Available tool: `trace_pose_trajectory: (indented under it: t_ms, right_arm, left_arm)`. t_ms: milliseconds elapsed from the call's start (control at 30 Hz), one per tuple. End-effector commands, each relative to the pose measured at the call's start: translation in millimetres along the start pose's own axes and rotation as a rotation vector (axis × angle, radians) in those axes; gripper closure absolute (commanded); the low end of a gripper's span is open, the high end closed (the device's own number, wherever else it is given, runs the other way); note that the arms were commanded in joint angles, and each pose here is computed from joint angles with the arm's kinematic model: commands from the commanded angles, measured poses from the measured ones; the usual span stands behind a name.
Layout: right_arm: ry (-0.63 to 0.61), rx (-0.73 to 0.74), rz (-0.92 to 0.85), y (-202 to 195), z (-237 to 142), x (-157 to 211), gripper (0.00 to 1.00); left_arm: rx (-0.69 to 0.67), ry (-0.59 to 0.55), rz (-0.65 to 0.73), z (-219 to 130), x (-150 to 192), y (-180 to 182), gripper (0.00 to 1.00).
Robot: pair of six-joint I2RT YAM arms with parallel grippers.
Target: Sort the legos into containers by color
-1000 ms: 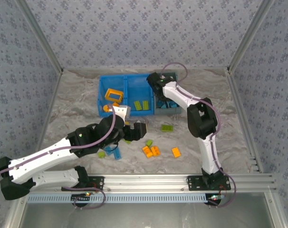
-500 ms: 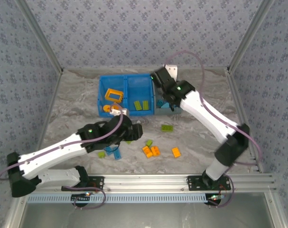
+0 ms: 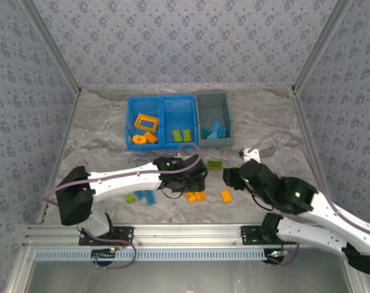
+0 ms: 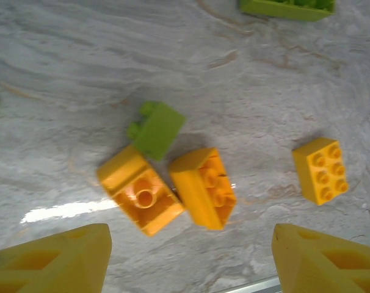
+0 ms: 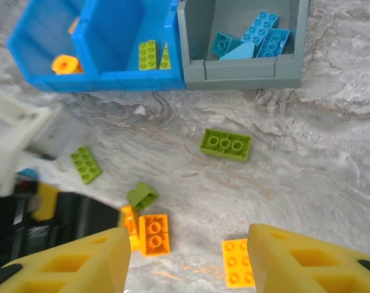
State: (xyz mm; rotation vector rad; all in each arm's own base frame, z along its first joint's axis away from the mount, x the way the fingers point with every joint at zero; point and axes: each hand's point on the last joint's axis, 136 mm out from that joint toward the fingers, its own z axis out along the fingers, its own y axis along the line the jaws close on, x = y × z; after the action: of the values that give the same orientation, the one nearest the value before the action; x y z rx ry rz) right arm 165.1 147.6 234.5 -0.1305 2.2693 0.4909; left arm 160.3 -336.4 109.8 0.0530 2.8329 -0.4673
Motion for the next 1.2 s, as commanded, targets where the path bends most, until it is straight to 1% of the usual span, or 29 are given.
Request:
trace_pose_trajectory:
  t_ms: [0,133,233,300,400,567,633,733,900,1167]
  right_arm:
    - [0.015,0.013,0.063,-12,-9,10,0.43]
    - [0.014,0.017,0.037,-9,-10,5,0.43]
    - [0.026,0.024,0.025,-5,-5,5,0.43]
    - [0.036,0.023,0.019,-1,-1,6,0.43]
    - [0.041,0.018,0.021,3,3,7,0.43]
    - [0.033,0.009,0.024,6,3,5,0.43]
    - [0.034,0.007,0.024,6,3,6,0.44]
    - [0.044,0.003,0.022,7,5,9,0.43]
    - [0.055,-0.036,0.018,15,7,12,0.43]
    - [0.053,-0.041,0.021,17,7,12,0.43]
  left_arm:
    - [-0.041,0.037,-0.004,-1,8,-1,0.32]
    - [-0.102,0.05,-0.057,6,15,16,0.39]
    - [-0.125,0.039,-0.101,8,20,31,0.47]
    - [-0.132,0.029,-0.127,8,22,40,0.5]
    - [-0.121,0.03,-0.154,13,24,43,0.5]
    - [-0.144,0.059,-0.192,26,25,49,0.51]
    - [-0.109,0.05,-0.209,32,20,43,0.5]
    - [-0.112,0.051,-0.215,36,17,42,0.48]
    - [-0.106,0.078,-0.23,49,18,40,0.48]
    - [-0.132,0.103,-0.229,62,21,42,0.46]
